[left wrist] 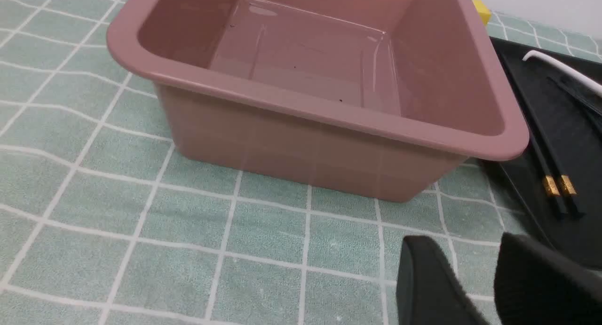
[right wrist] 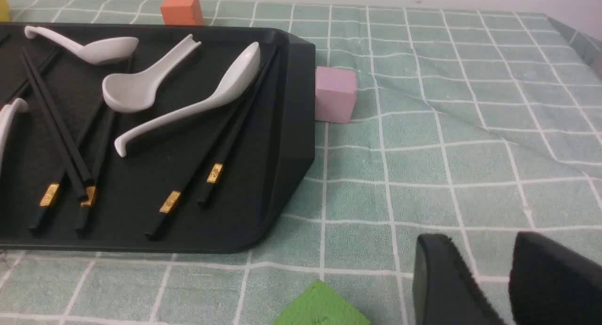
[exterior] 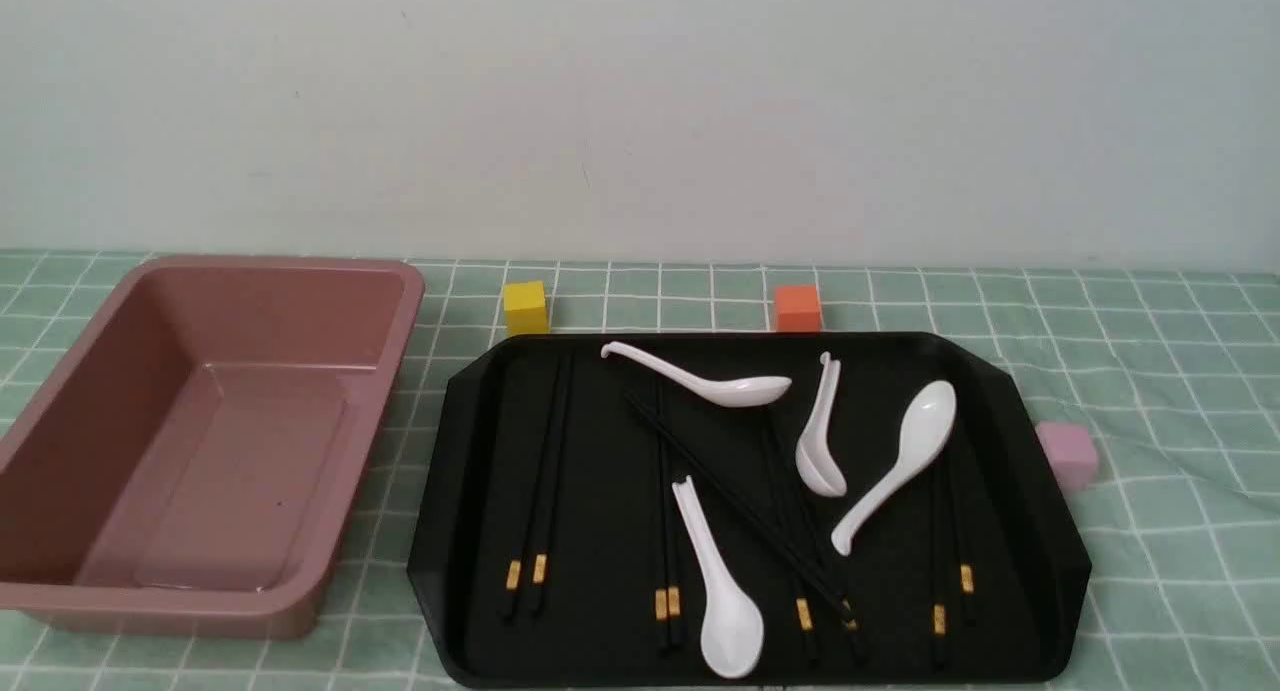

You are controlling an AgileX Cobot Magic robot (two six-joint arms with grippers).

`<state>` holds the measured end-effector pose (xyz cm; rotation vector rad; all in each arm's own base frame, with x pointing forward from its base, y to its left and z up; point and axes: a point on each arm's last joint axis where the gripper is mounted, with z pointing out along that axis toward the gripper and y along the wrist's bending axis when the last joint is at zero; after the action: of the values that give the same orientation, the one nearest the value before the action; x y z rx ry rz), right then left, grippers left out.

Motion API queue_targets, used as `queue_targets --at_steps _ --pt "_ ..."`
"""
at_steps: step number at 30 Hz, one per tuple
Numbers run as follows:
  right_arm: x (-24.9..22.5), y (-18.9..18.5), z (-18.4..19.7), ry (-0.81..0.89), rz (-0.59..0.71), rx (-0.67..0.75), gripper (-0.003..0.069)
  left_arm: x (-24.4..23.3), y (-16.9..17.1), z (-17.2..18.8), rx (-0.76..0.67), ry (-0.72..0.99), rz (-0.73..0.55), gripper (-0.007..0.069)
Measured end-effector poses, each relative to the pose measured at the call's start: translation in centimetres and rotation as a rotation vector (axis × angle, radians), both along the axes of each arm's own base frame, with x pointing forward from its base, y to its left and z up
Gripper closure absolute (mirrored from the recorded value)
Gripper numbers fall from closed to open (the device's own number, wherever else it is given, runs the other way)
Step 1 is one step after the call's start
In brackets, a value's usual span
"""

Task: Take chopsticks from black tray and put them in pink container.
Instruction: 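Reach over to the black tray and grasp a pair of chopsticks with the left gripper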

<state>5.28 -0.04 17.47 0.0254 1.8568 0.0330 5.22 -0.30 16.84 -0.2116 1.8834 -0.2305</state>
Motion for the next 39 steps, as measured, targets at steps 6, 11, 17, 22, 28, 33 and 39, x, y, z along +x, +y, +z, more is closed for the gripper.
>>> queue_targets --at_steps 6,11,17,22,28,33,39 --pt "0.0 0.0 0.0 0.0 0.0 0.0 0.0419 0.0 0.0 0.0 0.0 0.0 0.0 0.0386" --pt "0.0 0.0 0.0 0.0 0.0 0.0 0.0419 0.0 0.0 0.0 0.0 0.0 0.0 0.0386" --pt "0.0 0.0 0.0 0.0 0.0 0.0 0.0419 0.0 0.0 0.0 0.0 0.0 0.0 0.0386" --pt "0.0 0.0 0.0 0.0 0.0 0.0 0.0419 0.0 0.0 0.0 0.0 0.0 0.0 0.0386" --pt "0.0 0.0 0.0 0.0 0.0 0.0 0.0419 0.0 0.08 0.0 0.022 -0.001 0.001 0.0386" --pt "0.0 0.0 0.0 0.0 0.0 0.0 0.0419 0.01 0.14 0.0 0.04 -0.002 0.003 0.0386" --pt "0.0 0.0 0.0 0.0 0.0 0.0 0.0419 0.01 0.14 0.0 0.042 -0.002 0.003 0.0386"
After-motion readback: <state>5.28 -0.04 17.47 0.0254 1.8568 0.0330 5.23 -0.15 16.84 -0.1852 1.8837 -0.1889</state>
